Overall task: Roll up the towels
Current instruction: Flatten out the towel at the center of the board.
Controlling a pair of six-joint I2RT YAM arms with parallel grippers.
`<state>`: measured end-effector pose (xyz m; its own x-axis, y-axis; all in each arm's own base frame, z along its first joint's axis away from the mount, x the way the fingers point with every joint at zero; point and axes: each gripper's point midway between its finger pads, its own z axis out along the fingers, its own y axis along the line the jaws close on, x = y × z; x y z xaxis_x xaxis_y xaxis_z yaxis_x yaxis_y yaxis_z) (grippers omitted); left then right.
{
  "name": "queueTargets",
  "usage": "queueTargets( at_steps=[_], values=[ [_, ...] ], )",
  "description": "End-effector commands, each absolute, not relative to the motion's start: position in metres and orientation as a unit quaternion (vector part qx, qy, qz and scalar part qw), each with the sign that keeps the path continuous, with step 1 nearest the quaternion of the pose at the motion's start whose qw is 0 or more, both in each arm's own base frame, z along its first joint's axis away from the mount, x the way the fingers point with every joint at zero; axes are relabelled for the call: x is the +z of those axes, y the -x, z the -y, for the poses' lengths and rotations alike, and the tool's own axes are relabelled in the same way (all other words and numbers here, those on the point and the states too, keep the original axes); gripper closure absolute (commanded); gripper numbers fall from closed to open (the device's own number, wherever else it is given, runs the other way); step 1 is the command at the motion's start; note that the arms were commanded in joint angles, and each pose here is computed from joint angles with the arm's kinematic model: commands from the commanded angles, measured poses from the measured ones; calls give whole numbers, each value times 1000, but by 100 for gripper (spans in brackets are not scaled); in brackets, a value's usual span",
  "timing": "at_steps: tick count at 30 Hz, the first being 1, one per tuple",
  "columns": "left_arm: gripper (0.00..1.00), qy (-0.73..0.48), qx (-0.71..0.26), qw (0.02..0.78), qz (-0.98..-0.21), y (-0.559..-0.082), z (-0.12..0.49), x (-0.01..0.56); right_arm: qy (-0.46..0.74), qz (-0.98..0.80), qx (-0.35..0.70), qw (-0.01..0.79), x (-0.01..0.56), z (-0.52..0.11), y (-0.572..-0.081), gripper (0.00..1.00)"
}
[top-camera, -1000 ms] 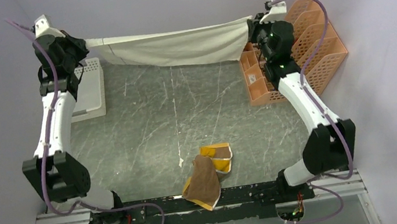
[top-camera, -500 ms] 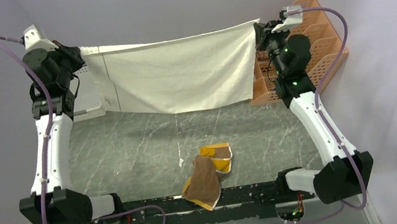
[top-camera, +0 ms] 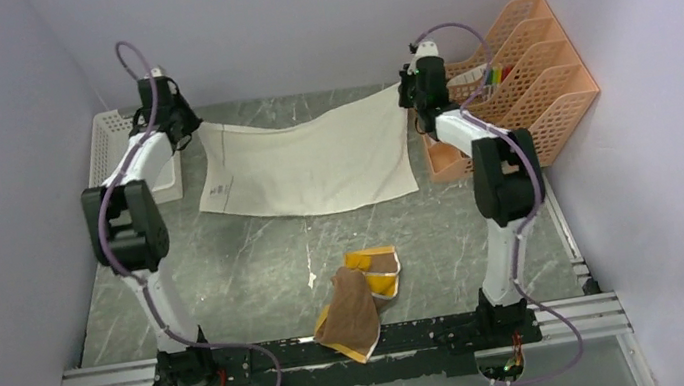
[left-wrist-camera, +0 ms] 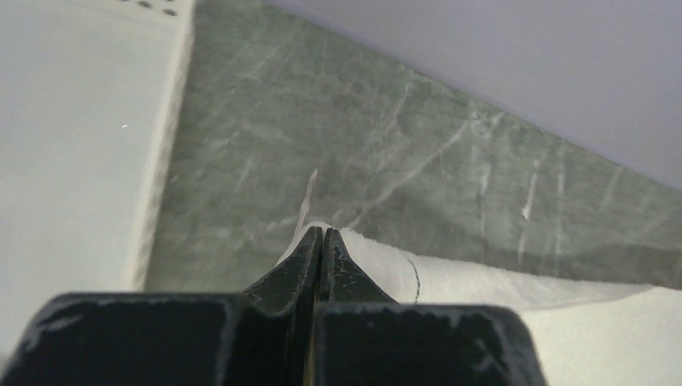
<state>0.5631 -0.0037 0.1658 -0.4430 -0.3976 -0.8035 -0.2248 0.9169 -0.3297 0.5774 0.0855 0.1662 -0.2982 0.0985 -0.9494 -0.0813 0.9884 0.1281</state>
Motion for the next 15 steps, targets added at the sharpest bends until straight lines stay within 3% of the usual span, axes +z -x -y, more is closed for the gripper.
queueTargets(
  at_steps=[1,8,15],
  values=[
    [93,180,-61,500,-845,-617,1,151,3,-800,50,598,152,-84,-631,100],
    [93,177,-30,534,-826,-676,-14,154,23,-800,35,598,130,-91,-692,100],
    [93,151,-38,575,-803,-702,-14,151,34,-789,16,614,124,-88,-710,100]
  ],
)
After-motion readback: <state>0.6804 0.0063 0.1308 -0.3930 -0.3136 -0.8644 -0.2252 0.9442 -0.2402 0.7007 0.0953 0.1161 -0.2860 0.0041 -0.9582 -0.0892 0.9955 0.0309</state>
